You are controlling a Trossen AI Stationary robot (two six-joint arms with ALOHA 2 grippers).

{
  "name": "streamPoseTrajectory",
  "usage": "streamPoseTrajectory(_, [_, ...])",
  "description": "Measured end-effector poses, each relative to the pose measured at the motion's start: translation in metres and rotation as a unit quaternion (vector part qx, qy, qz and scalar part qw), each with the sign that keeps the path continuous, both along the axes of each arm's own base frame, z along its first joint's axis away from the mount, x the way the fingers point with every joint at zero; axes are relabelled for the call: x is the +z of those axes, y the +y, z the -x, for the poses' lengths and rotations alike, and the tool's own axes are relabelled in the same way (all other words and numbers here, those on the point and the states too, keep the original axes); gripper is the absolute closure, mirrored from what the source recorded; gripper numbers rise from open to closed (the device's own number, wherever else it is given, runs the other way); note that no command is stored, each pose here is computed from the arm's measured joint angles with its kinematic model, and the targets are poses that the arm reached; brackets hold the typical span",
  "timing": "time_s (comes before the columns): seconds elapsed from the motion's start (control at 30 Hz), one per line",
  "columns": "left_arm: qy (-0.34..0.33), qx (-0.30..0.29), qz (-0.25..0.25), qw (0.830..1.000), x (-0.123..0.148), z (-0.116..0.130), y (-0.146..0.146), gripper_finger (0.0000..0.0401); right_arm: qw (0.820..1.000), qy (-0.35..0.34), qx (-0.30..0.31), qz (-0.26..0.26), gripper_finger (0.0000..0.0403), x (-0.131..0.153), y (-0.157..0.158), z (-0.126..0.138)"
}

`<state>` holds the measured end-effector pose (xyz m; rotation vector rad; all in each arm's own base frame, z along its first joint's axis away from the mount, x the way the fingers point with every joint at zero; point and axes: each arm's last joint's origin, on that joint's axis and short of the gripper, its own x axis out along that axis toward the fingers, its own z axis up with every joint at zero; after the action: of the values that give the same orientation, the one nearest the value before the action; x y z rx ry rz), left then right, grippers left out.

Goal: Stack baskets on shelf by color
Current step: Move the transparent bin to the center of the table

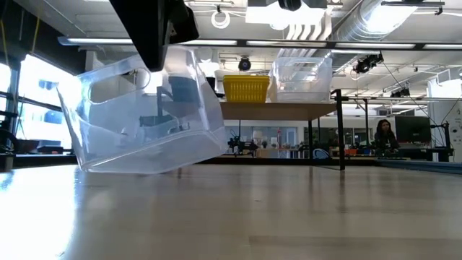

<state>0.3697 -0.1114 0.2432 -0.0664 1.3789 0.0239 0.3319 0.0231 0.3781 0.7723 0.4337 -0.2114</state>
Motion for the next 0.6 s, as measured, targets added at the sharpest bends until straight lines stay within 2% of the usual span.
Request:
streamPoseTrajectory(0.27, [-0.003,-0.010,-0.003,1.000,0.000,-0.001,0.001,0.0372,1.000,-0.008,-0.002,0.003,0.0265,0.005,-0.001,0.004])
streamPoseTrajectory(0.47, [-0.002,-0.010,-0.003,1.000,0.000,0.000,0.001,0.0372,1.000,-0.006,0.005,0.012,0.0265,0.004,0.000,0.004])
streamPoseTrajectory(0.6, [0.006,-0.005,0.017,1.000,0.012,0.008,0.002,0.0377,1.000,-0.004,0.015,0.012,0.0265,0.004,0.007,0.005])
